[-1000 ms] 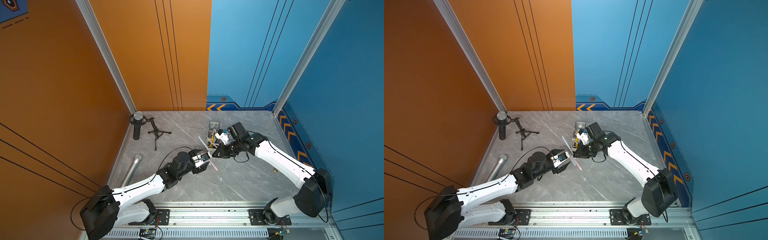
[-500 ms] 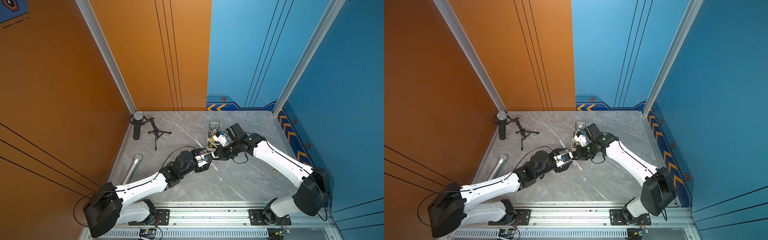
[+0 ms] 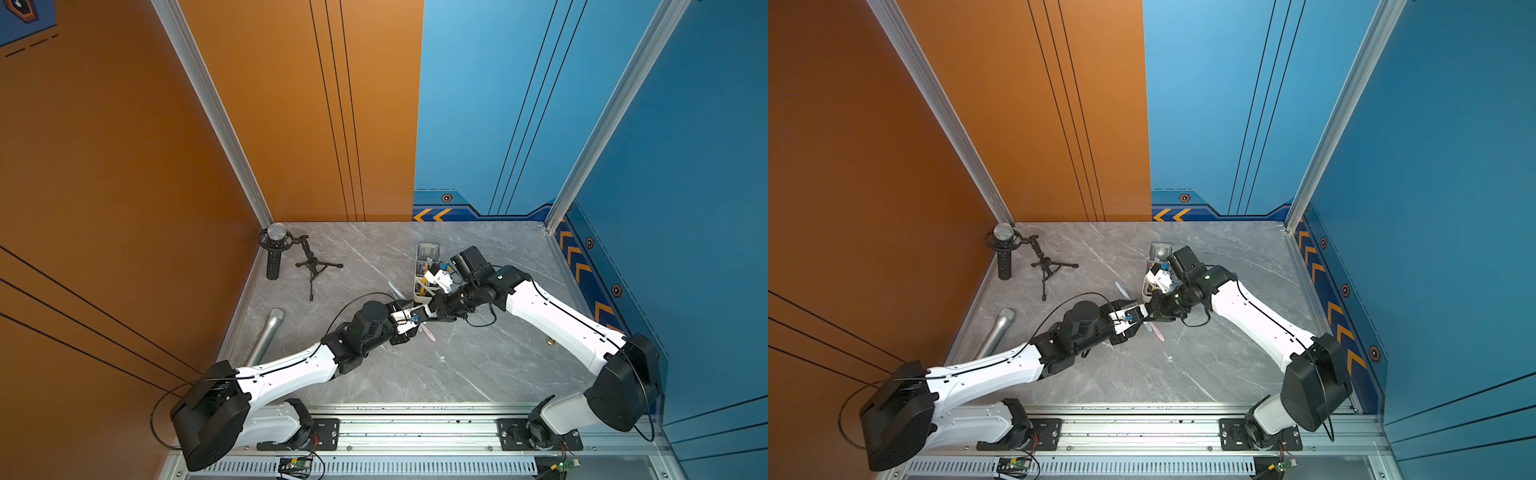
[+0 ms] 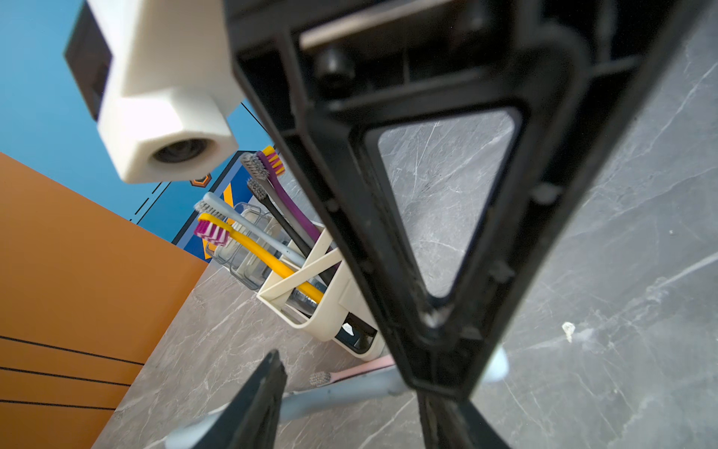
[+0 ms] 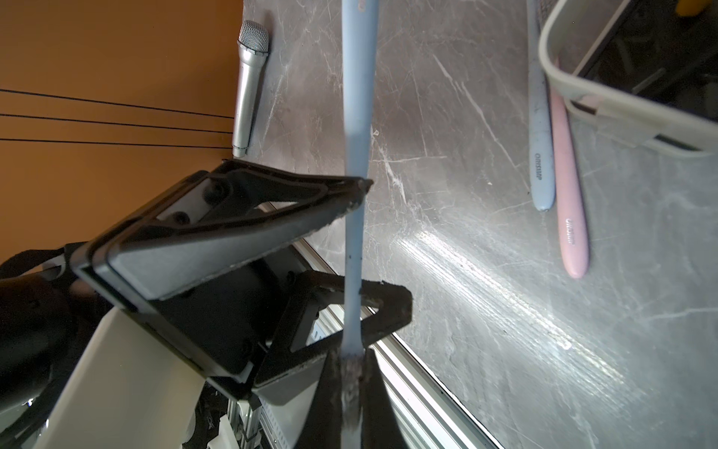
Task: Place the toothbrush into the toothbrush holder
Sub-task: Pick up the toothbrush from the center of the board.
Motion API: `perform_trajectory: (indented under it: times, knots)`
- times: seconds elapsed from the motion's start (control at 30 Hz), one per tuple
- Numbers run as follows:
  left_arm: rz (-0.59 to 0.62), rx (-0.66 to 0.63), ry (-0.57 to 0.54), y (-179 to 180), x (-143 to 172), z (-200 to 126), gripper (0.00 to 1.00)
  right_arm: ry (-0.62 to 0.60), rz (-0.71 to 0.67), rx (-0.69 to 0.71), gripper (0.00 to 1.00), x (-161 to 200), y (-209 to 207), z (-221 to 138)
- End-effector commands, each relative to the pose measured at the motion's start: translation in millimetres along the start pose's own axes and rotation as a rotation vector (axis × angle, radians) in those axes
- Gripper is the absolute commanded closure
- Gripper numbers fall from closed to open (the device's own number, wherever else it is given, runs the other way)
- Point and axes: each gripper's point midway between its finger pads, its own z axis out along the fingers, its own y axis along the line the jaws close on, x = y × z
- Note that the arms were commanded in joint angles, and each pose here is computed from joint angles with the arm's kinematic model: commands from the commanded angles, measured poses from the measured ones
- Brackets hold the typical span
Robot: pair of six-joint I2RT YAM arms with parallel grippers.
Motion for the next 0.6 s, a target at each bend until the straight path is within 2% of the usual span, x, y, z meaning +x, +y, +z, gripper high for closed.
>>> perform_trajectory:
  times: [0.0, 0.2, 0.47, 0.57]
  knots:
    - [-0.001, -0.002, -0.02, 3.4, -10.4, 4.1, 0.46, 0.009, 0.004, -0.038, 1.0, -1.9, 10.1, -4.3]
    - [0.001, 0.012, -0.012, 1.4, -9.5, 10.9, 0.47, 0.016, 0.004, -0.055, 1.0, -0.5, 13.4, -4.6]
    - [0.006, 0.012, -0.017, 2.6, -11.7, 11.3, 0.72, 0.019, 0.01, -0.062, 1.0, -0.9, 12.8, -4.0]
    - [0.003, 0.013, -0.017, 2.7, -11.8, 11.7, 0.75, 0.024, 0.014, -0.073, 1.0, -1.8, 13.9, -2.0]
